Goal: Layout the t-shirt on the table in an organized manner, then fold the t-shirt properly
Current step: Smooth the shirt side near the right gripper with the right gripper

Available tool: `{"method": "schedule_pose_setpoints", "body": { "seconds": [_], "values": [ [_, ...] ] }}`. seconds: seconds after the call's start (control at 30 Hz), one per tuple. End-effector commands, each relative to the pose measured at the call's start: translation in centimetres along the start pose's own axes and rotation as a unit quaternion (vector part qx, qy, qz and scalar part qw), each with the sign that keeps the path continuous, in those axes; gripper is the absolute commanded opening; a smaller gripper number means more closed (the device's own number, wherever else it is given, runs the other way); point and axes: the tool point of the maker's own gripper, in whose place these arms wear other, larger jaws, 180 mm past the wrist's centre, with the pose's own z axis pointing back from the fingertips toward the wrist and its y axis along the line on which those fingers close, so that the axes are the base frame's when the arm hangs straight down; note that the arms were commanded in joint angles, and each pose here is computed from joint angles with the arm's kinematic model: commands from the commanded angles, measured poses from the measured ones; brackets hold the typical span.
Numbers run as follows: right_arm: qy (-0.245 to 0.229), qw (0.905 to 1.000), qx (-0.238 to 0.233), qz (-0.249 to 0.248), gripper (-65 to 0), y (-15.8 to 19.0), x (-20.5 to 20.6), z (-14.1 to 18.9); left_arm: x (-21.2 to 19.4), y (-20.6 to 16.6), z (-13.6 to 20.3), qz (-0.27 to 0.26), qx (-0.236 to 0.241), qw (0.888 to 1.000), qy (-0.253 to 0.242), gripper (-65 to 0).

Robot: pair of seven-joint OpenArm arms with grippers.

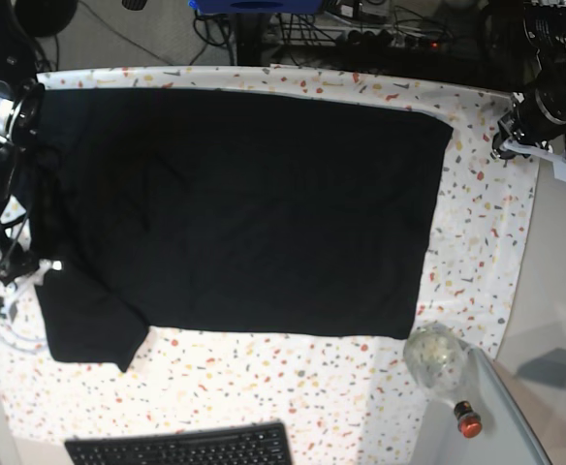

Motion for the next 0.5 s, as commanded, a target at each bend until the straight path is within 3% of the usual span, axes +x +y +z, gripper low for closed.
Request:
{"method": "schedule_pose_setpoints", "body": {
  "seconds": [0.0, 0.13, 0.17, 0.3, 0.47],
  "values": [
    [-0.029, 0.9995, -0.008, -0.003, -37.2, -0.97, 2.45, 0.85, 1.64, -0.22, 0.48, -0.008, -0.005, 1.000, -0.022, -65.0],
    [-0.029, 0.9995, -0.008, -0.003, -38.1, -0.97, 2.45, 0.85, 1.76, -0.30, 0.46, -0.008, -0.006, 1.000, -0.024, -65.0],
    [-0.029, 0.9995, -0.008, -0.003, -41.0, -0.95, 2.46, 0.85, 1.76, -0.30, 0.46, -0.008, -0.006, 1.000, -0.024, -65.0],
    [-0.029, 0.9995, -0.008, -0.004, -65.0, -0.97, 2.45, 0.85, 1.88, -0.39, 0.44, -0.008, -0.007, 1.000, -0.025, -65.0],
    [-0.030, 0.9995, -0.008, -0.004, -65.0, -0.98, 2.50, 0.87, 2.15, -0.93, 0.22, -0.011, -0.012, 1.000, -0.027, -65.0]
  ]
}}
